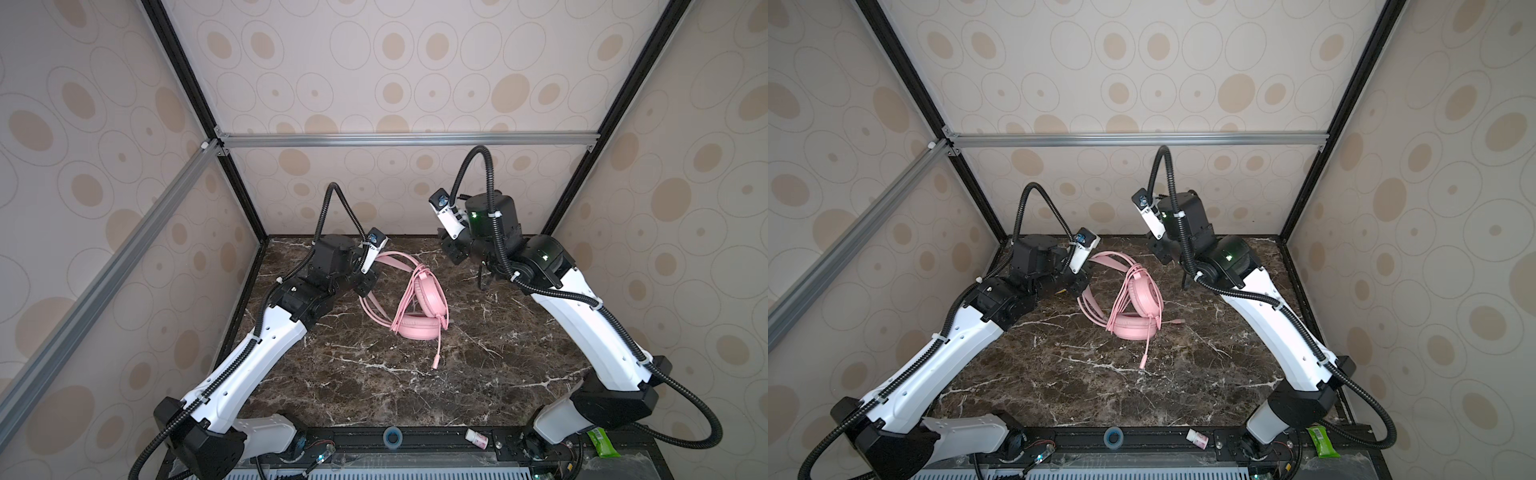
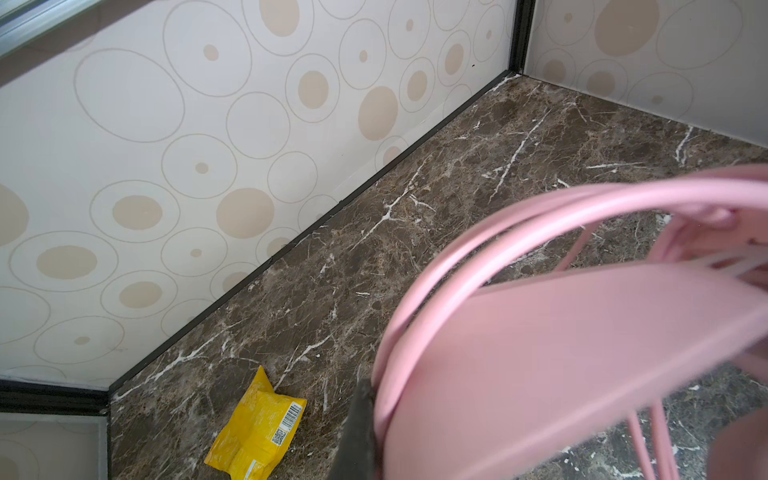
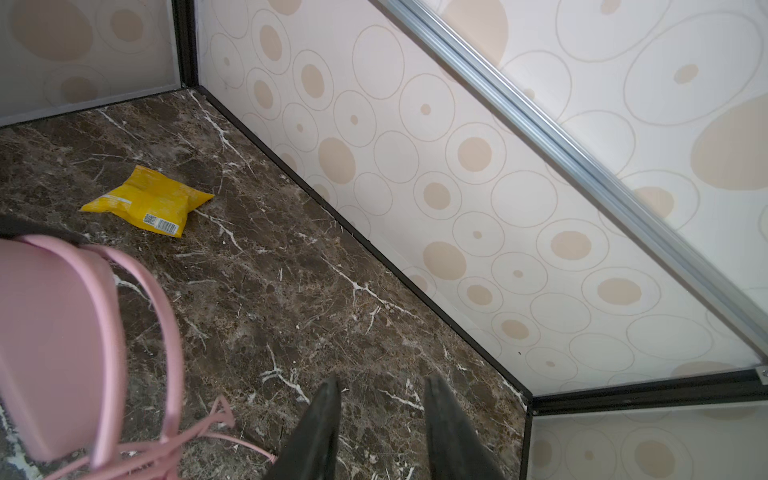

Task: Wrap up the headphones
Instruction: 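Draw the right gripper back beside the headphones while the left holds them, then grasp the dangling pink cable below the headphones with the right gripper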

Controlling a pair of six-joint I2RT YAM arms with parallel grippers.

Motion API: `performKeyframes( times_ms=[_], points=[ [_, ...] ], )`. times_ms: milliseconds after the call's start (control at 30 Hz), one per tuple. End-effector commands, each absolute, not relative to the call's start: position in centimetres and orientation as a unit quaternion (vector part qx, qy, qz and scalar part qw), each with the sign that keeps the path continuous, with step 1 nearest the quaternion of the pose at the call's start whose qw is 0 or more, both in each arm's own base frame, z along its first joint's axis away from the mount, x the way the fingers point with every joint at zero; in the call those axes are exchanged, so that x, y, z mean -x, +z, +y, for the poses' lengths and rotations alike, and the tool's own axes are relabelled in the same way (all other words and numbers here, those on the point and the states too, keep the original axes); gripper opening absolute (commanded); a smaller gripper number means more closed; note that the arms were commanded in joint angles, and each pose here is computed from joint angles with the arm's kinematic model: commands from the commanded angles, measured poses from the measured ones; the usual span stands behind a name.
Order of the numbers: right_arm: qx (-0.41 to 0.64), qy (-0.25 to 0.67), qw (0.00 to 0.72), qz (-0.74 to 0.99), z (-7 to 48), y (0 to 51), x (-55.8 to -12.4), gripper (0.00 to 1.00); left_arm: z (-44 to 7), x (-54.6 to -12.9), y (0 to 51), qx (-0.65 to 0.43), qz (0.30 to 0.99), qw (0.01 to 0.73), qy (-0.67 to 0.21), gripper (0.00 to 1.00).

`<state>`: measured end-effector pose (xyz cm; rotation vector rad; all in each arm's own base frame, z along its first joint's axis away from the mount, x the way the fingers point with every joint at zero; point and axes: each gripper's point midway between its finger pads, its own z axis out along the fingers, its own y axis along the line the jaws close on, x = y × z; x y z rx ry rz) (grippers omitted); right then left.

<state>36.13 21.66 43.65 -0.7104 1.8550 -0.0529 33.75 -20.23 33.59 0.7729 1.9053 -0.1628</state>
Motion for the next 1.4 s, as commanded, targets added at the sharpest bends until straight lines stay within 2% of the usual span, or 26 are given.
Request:
performKeyframes(
  times_ms=[0, 100, 200, 333, 533, 700, 900, 1367],
  points=[
    [0.202, 0.105, 0.584, 0.779, 19.2, 46.2, -36.1, 0.42, -20.0, -34.0, 38.0, -0.270, 0.777, 0.559, -0.105, 0.00],
    [0.166, 0.138, 0.582, 0.784, 17.7, 45.0, -36.7, 0.46, -19.5, -34.2, 38.4, -0.246, 0.783, 0.560, -0.111, 0.00],
    [0.152, 0.155, 0.569, 0.793, 17.2, 43.5, -37.0, 0.59, -18.9, -34.7, 39.3, -0.228, 0.786, 0.561, -0.120, 0.00],
    [0.129, 0.198, 0.557, 0.796, 16.7, 41.6, -37.8, 0.70, -18.7, -35.1, 41.0, -0.208, 0.786, 0.563, -0.147, 0.00],
    [0.100, 0.255, 0.550, 0.789, 15.1, 37.7, -39.6, 0.79, -19.5, -35.0, 43.9, -0.170, 0.781, 0.563, -0.211, 0.00],
    [0.157, 0.280, 0.523, 0.789, 16.9, 33.3, -39.6, 0.79, -19.3, -35.3, 45.9, -0.159, 0.782, 0.566, -0.209, 0.00],
    [0.213, 0.343, 0.527, 0.748, 19.7, 32.8, -39.6, 0.73, -19.7, -35.4, 47.8, -0.153, 0.775, 0.570, -0.226, 0.00],
    [0.262, 0.377, 0.501, 0.734, 22.5, 31.6, -39.2, 0.72, -21.5, -36.8, 51.4, -0.150, 0.760, 0.573, -0.266, 0.00]
  ],
)
